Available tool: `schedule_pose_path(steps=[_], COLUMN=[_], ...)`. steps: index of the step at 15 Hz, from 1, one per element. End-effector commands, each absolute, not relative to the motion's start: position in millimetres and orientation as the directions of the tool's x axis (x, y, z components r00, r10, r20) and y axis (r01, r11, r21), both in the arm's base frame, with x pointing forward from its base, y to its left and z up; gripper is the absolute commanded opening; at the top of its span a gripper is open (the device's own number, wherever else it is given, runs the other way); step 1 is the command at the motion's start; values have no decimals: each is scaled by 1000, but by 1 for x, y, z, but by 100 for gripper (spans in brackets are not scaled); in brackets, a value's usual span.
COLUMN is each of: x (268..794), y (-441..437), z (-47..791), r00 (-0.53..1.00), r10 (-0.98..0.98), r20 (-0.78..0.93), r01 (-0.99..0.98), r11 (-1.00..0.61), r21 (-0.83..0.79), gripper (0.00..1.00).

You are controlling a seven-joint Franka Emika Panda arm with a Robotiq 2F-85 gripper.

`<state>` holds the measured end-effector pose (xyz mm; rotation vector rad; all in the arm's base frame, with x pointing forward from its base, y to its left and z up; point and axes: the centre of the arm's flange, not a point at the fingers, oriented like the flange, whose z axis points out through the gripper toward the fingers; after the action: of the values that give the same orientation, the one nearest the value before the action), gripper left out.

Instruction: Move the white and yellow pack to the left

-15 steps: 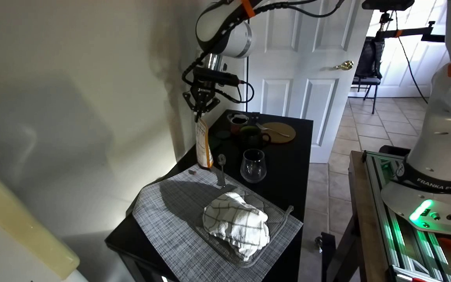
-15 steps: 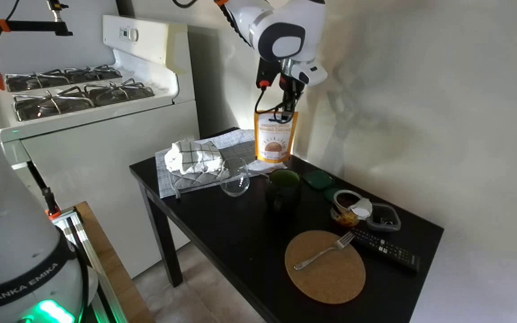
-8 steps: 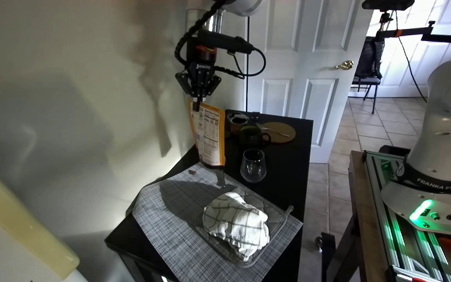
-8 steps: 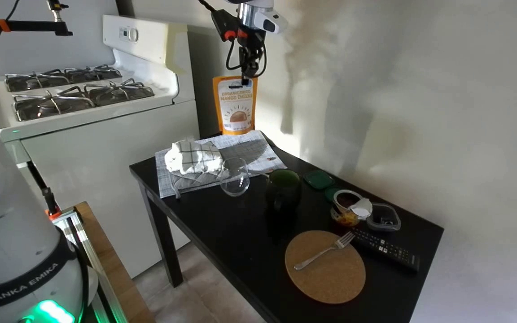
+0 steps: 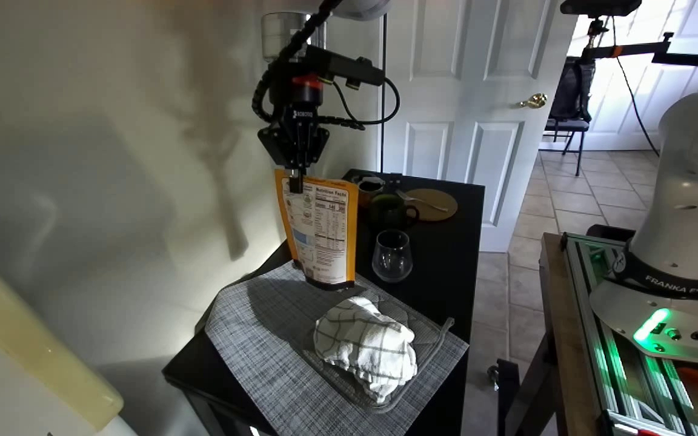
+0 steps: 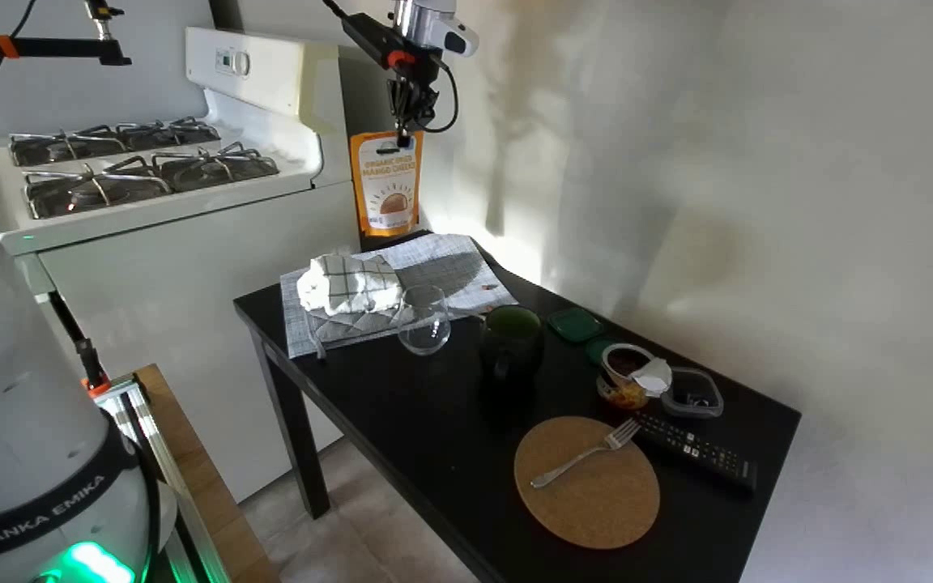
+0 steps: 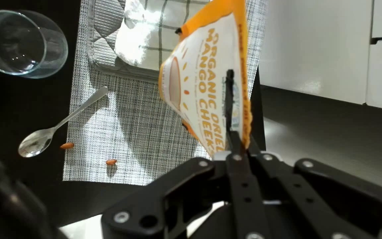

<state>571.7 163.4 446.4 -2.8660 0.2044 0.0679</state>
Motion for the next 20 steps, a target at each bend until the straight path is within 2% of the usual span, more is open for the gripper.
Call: schedule_pose_path(steps=[1,6,11,16,20], x=[574,587,603,628,628], y=[168,219,258,277,304], z=[443,433,390,340,326], r00=[990,968,947,952,967], r10=[-131,-245,-311,-301,-254], r20=[-49,63,78,62,31], r01=[-139,-219,-273,-264,-232], r11=[-950,-936,-910,-903,-920], r21=[-281,-276,-312,-340,-317], gripper=[1,1,1,1,1])
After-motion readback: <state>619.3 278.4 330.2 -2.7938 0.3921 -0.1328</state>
